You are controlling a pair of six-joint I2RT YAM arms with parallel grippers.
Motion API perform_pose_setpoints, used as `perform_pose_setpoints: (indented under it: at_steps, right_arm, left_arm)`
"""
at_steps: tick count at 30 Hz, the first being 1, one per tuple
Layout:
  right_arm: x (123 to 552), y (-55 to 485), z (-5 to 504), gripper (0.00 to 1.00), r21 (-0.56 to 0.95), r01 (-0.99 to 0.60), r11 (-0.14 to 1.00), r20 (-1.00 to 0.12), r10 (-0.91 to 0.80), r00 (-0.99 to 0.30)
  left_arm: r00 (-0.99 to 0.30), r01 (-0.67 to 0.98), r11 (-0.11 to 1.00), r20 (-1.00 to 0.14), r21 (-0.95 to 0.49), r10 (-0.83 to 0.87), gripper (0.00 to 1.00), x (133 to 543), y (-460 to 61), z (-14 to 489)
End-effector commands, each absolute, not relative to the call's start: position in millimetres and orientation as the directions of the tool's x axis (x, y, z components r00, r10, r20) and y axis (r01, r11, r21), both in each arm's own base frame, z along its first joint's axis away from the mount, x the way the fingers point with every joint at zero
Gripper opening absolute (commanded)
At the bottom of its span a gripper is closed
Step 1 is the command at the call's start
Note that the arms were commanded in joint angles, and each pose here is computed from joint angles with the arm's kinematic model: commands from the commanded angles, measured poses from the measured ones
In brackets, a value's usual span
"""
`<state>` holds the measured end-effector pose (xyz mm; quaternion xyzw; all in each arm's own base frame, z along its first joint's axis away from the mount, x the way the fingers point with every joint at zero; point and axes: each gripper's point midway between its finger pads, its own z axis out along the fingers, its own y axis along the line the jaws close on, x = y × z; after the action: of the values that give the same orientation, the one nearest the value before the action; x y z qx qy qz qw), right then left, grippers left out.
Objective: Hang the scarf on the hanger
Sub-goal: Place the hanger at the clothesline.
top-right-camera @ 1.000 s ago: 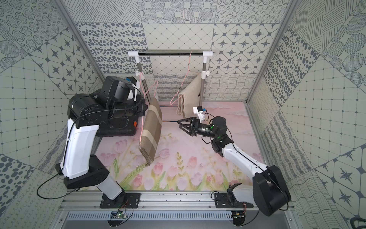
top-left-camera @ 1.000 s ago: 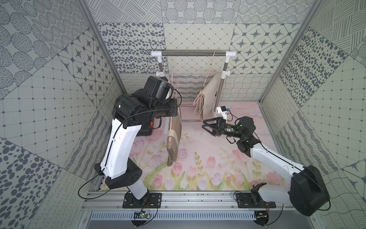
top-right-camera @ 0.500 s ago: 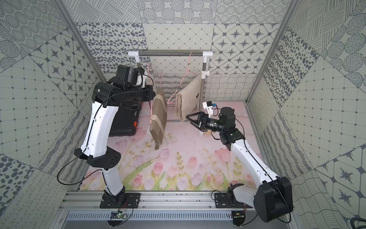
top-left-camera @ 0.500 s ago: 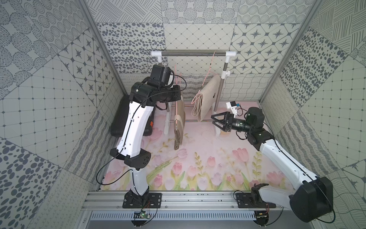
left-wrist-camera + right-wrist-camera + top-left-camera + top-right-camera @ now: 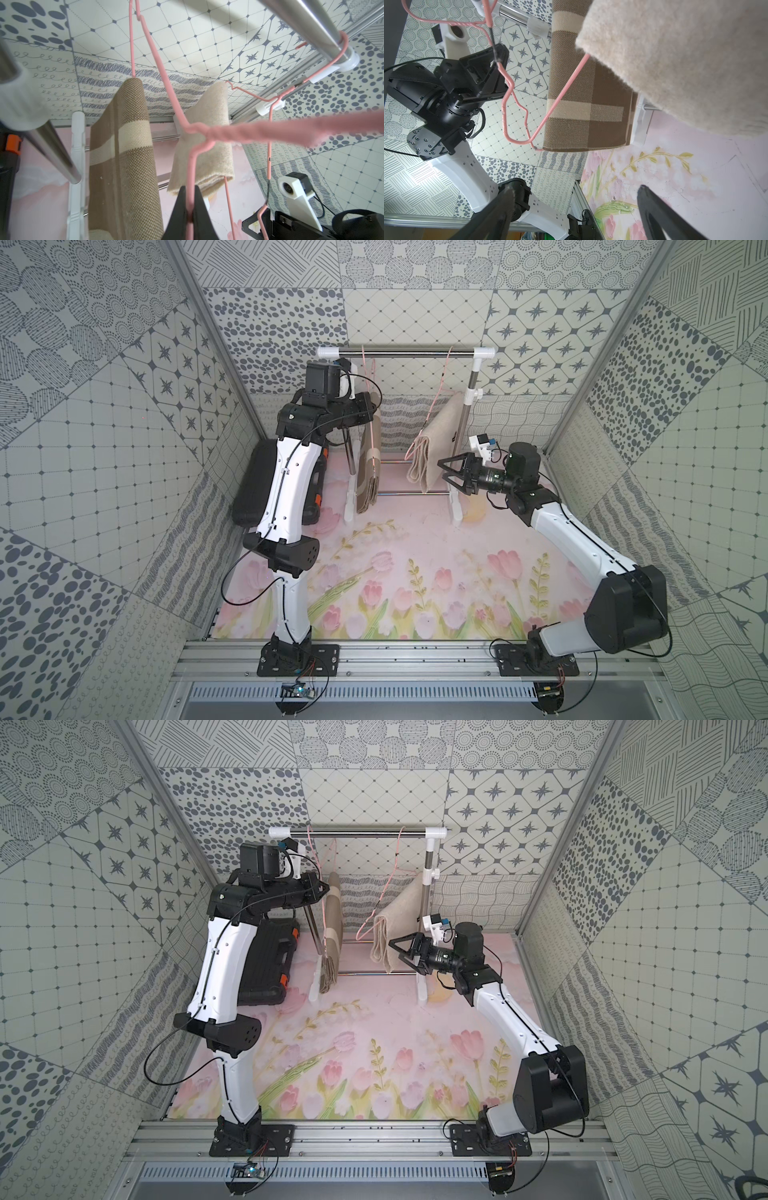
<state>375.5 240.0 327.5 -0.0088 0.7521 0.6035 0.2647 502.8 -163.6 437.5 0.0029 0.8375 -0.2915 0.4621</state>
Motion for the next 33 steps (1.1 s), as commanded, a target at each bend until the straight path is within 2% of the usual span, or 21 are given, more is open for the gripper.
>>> perform_pose_setpoints:
  at_steps: [1, 10, 21, 33]
  right_arm:
    - [391.3, 238.3, 343.3, 0.94, 0.877, -0.393, 0.276, -0.47, 0.33, -0.818]
    - [419.3, 242.8, 337.7, 0.92, 0.885, -0.376, 0.276, -0.455, 0.335, -0.825]
    - [431.4, 247.6, 329.1, 0.9, 0.907, -0.345, 0.242, -0.413, 0.348, -0.842]
    - [419.0, 254.3, 316.9, 0.89, 0.923, -0.315, 0.218, -0.375, 0.343, -0.861]
  left_arm:
    - [-0.356, 0.519, 0.722, -0.884, -0.457, -0.304, 0.0, 526.3, -175.9, 503.6]
    - [-0.363, 0.501, 0.698, -0.856, -0.511, -0.367, 0.0, 551.0, -156.8, 495.9]
    - [-0.492, 0.443, 0.683, -0.794, -0.581, -0.357, 0.0, 564.9, -157.5, 449.6]
    - [-0.675, 0.299, 0.751, -0.687, -0.588, -0.269, 0.0, 531.8, -155.5, 394.7]
